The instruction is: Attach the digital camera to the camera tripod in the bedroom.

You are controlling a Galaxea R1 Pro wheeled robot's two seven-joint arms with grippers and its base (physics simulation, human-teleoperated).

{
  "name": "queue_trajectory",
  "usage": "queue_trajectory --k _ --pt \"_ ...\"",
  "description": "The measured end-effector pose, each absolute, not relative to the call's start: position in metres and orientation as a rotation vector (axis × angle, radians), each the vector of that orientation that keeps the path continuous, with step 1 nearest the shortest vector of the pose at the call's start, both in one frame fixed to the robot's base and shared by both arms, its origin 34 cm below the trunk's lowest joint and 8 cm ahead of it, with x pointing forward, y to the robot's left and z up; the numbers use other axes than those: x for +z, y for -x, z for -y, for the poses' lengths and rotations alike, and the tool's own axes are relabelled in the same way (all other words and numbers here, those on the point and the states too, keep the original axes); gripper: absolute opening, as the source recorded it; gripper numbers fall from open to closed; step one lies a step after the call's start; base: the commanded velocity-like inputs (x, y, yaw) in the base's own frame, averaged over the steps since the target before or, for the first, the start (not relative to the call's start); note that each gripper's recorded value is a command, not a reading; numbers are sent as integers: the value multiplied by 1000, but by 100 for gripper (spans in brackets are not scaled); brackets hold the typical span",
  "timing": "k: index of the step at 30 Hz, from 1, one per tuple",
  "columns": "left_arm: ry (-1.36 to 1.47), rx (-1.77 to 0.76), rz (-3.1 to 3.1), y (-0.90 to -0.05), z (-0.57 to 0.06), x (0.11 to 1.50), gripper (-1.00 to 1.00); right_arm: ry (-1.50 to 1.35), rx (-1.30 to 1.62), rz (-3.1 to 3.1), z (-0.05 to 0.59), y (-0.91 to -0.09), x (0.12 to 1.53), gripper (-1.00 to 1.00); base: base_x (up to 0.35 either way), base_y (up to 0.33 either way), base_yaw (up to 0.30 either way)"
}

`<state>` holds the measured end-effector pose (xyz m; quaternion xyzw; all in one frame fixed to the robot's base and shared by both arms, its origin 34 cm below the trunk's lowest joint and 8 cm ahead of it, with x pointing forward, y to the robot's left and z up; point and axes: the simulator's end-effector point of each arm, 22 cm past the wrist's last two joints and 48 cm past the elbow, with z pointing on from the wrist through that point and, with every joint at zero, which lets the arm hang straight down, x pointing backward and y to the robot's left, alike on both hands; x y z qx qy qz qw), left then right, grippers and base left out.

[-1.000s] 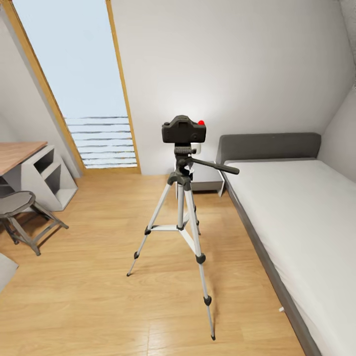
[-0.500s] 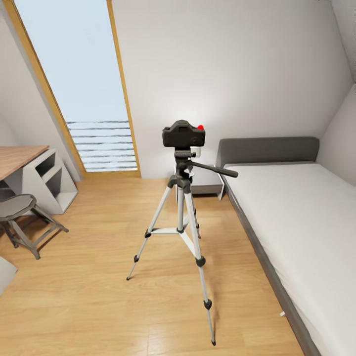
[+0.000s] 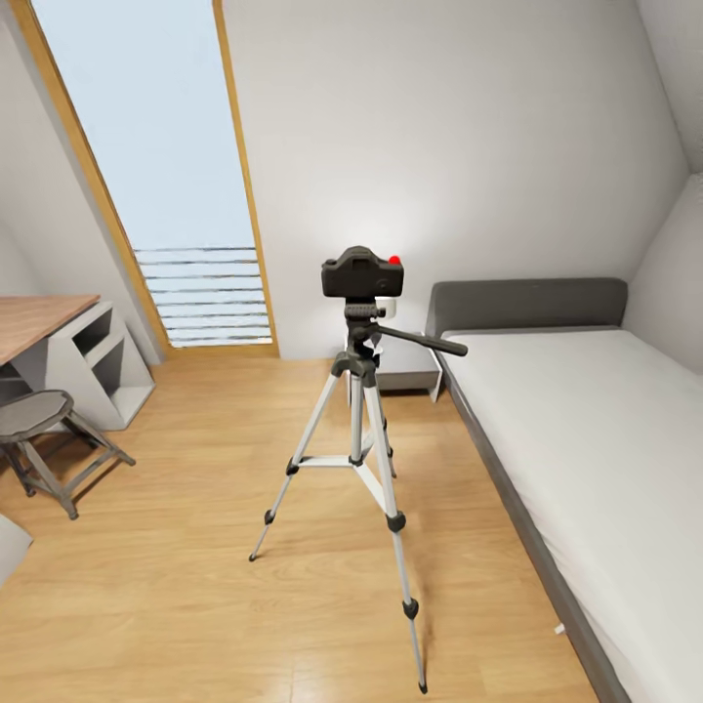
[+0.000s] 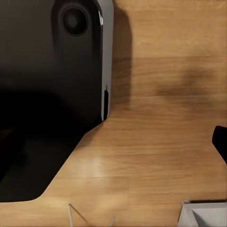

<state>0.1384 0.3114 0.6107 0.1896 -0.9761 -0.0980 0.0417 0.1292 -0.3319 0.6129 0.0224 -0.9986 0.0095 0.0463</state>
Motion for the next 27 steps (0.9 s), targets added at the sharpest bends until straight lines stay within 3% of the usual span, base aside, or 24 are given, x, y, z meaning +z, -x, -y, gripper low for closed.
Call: queue_trajectory --k 17,27 --pt "-582 -312 3018 -146 -323 613 100 7 36 3081 332 -140 614 100 0 0 0" --pt "-552 -175 3072 -160 -309 610 100 31 37 3100 332 -147 614 100 0 0 0"
